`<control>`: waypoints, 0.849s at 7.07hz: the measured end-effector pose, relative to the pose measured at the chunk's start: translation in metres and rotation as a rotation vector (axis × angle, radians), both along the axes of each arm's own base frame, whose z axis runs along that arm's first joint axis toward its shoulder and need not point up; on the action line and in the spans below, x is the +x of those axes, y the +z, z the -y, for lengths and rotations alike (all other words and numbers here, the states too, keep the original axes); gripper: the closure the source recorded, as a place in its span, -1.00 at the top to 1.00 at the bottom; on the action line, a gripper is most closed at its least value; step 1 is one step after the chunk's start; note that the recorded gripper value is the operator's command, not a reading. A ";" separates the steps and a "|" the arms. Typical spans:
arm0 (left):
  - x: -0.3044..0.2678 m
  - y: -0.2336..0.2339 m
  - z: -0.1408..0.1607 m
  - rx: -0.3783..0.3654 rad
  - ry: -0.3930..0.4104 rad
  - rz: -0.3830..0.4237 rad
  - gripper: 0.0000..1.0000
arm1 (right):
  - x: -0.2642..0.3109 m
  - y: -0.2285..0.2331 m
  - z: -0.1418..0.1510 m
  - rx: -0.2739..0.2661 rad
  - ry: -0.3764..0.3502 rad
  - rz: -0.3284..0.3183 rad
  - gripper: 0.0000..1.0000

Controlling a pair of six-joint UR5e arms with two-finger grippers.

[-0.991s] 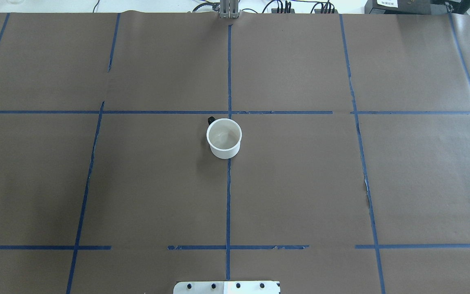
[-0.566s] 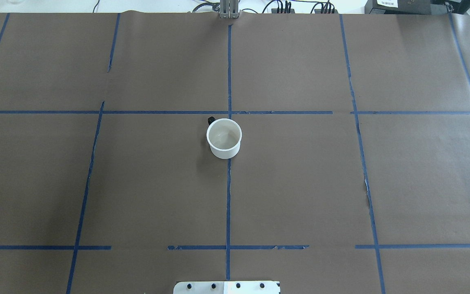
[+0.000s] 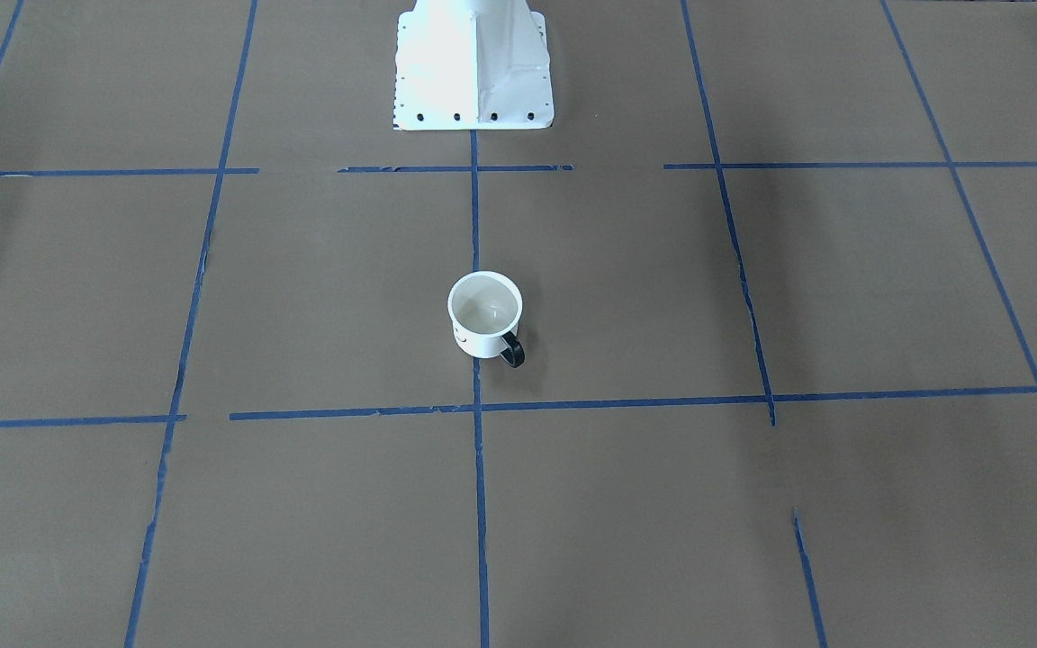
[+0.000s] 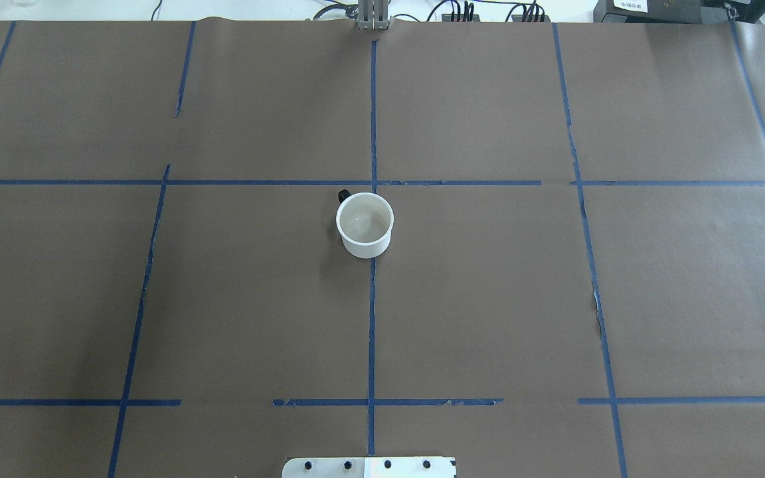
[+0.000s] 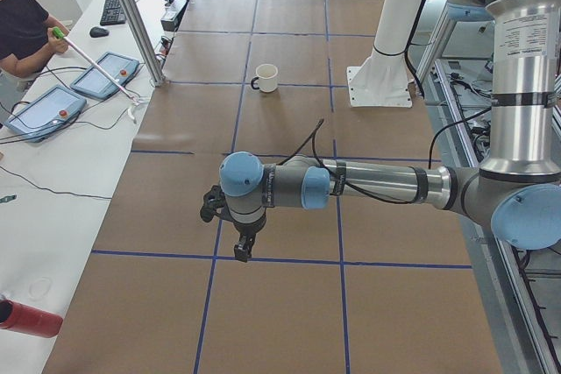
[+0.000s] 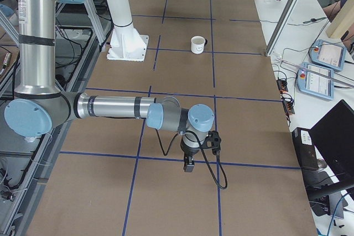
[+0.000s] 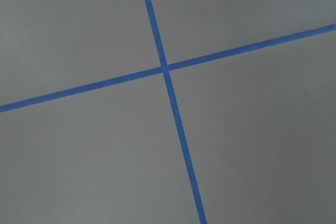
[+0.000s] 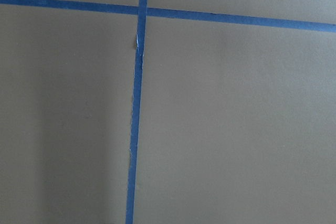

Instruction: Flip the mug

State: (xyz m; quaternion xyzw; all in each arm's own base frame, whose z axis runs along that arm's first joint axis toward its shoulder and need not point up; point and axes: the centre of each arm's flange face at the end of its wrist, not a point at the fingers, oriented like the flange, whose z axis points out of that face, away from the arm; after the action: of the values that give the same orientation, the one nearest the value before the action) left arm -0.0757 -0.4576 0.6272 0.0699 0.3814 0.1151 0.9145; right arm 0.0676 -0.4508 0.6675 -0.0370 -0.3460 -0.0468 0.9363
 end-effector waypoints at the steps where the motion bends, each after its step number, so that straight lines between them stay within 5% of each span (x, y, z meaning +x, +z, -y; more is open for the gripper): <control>1: -0.010 -0.001 -0.004 0.008 -0.017 0.001 1.00 | 0.000 0.000 0.000 0.000 0.000 0.000 1.00; 6: -0.023 -0.001 0.000 -0.035 -0.084 -0.009 1.00 | 0.000 0.000 0.000 0.000 0.000 0.000 1.00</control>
State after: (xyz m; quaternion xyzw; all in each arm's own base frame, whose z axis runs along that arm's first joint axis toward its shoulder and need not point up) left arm -0.0983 -0.4572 0.6261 0.0704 0.3844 0.0697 0.9179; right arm 0.0676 -0.4506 0.6677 -0.0372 -0.3460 -0.0467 0.9363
